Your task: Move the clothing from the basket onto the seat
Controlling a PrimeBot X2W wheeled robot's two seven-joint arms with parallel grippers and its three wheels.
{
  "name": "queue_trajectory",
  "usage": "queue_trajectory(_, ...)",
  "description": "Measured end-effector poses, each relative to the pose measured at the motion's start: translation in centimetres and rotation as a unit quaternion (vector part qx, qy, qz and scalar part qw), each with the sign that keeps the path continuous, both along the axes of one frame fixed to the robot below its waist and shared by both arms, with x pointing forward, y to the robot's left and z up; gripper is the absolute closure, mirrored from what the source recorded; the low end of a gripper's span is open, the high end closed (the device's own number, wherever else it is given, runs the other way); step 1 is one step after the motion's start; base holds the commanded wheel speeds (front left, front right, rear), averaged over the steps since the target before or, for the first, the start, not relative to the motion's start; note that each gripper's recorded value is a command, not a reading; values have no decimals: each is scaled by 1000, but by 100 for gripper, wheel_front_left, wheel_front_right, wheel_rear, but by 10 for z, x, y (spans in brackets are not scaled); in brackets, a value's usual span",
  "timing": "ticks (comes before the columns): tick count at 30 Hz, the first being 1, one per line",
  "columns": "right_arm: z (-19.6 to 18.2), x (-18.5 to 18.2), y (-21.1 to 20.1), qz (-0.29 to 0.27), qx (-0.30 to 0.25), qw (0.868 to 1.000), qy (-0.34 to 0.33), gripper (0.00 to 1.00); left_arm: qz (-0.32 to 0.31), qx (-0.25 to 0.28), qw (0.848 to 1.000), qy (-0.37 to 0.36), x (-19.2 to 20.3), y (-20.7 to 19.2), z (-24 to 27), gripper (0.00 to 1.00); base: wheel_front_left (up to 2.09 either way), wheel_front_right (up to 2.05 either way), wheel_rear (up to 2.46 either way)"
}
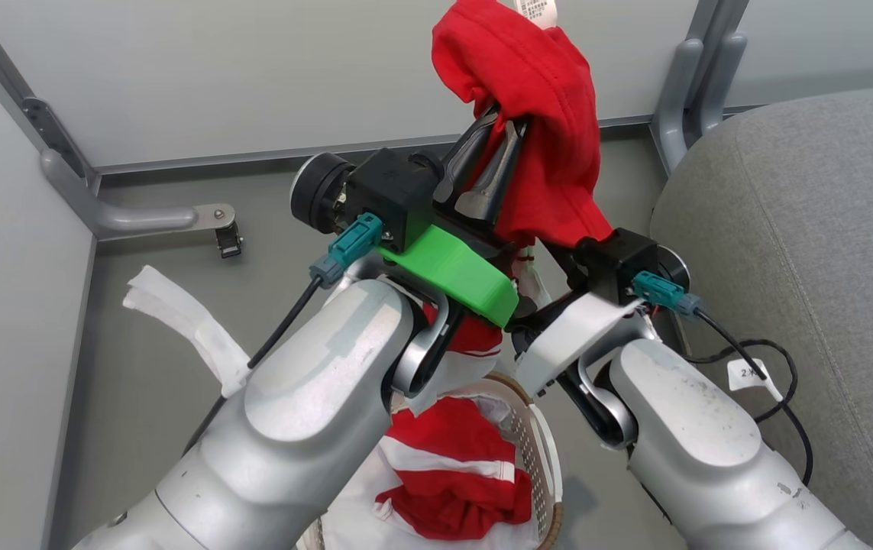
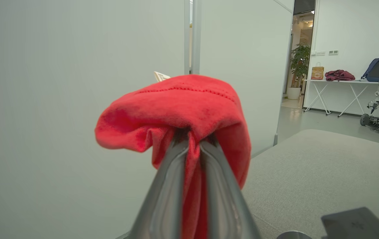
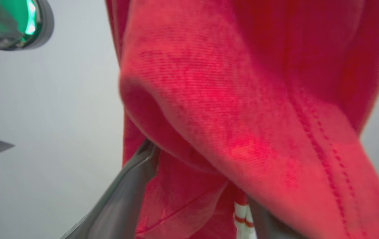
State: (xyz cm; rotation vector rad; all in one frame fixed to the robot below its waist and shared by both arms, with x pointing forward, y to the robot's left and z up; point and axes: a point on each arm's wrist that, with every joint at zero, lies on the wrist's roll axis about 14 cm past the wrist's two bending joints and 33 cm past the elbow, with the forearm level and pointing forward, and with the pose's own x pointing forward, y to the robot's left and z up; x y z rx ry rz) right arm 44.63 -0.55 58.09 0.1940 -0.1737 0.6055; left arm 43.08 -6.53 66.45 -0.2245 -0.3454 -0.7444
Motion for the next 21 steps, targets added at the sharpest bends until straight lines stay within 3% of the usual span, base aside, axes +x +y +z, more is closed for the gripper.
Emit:
queue_trajectory(7,-5,11,4,4,-30,1000,1,0,-1,0,1000,8,1,1,-5,100,0,0,0)
queue_trajectory(10,-6,13,6,7,-33,999,3,100,-2,-1,1000,10,0,1,-5,100,0,0,0)
queue_trajectory(21,-4,18,4,3,-24,1000,4,100,8,-3,1000,18,8,4,-10,100,0,0,0)
